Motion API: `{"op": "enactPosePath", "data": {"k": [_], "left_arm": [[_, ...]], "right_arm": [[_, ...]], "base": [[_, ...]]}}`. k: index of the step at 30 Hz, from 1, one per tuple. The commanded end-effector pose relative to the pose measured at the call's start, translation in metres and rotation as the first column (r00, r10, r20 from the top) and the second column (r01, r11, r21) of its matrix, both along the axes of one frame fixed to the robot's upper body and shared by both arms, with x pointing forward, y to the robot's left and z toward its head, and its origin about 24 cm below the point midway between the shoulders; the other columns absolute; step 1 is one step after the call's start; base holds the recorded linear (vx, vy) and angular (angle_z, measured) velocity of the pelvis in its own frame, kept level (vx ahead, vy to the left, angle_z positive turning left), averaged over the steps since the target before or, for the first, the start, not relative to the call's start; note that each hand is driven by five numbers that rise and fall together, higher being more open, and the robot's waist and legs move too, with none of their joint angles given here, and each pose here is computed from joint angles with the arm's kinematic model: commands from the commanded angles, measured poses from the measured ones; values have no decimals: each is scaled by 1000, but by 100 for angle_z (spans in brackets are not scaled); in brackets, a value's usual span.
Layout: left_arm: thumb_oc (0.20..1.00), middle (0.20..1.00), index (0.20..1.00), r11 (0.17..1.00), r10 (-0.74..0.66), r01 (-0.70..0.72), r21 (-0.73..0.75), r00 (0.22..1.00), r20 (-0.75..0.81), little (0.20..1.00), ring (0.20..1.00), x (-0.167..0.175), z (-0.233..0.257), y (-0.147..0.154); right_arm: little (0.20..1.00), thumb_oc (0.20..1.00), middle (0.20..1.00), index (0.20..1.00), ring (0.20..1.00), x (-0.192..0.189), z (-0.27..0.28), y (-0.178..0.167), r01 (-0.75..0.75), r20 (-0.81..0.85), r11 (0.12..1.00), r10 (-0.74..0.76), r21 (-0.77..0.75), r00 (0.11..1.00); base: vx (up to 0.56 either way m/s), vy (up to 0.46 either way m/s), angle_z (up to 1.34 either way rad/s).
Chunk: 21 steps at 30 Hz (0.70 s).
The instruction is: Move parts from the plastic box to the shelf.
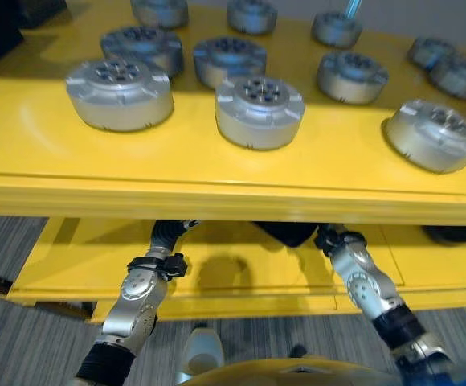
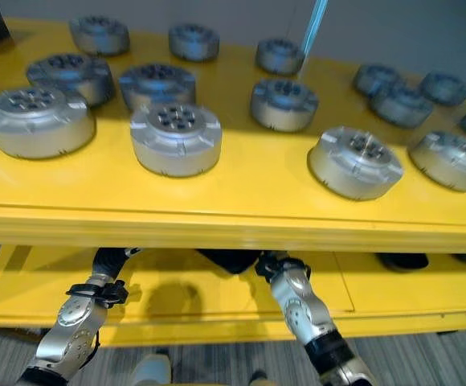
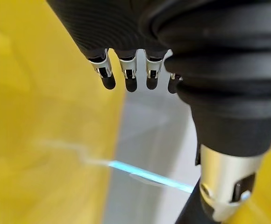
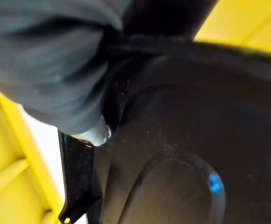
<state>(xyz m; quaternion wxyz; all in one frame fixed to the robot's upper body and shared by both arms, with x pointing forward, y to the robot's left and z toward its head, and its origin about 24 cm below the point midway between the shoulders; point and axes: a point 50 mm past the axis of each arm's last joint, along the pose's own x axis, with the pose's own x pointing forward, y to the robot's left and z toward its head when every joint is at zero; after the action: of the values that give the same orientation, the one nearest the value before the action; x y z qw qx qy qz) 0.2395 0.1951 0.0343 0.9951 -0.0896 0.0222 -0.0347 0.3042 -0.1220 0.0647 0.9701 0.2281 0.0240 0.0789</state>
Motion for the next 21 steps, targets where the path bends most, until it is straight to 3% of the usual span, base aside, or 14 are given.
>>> {"op": "enactPosePath", "data": {"k": [1, 11, 21], "left_arm": [[1000, 1000, 1000, 999, 15, -8, -43, 988, 155, 1000, 1000, 3, 33, -1], [1000, 1000, 1000, 998, 32, -19, -65, 979, 203, 1000, 1000, 6, 46, -7], [1000, 1000, 1000, 997, 9, 9, -75, 973, 231, 1000, 1000, 6, 54, -15]], "right_arm": [[200, 200, 200, 200, 200, 14, 59, 4, 37, 234, 994, -61, 103, 970], [200, 200, 200, 200, 200, 33, 103, 13, 91, 337, 988, -128, 124, 933], [200, 200, 200, 200, 200, 64, 160, -12, 293, 418, 947, -322, 134, 849]], "base": [[-181, 26, 8], [-119, -16, -2], [-45, -8, -7]]}}
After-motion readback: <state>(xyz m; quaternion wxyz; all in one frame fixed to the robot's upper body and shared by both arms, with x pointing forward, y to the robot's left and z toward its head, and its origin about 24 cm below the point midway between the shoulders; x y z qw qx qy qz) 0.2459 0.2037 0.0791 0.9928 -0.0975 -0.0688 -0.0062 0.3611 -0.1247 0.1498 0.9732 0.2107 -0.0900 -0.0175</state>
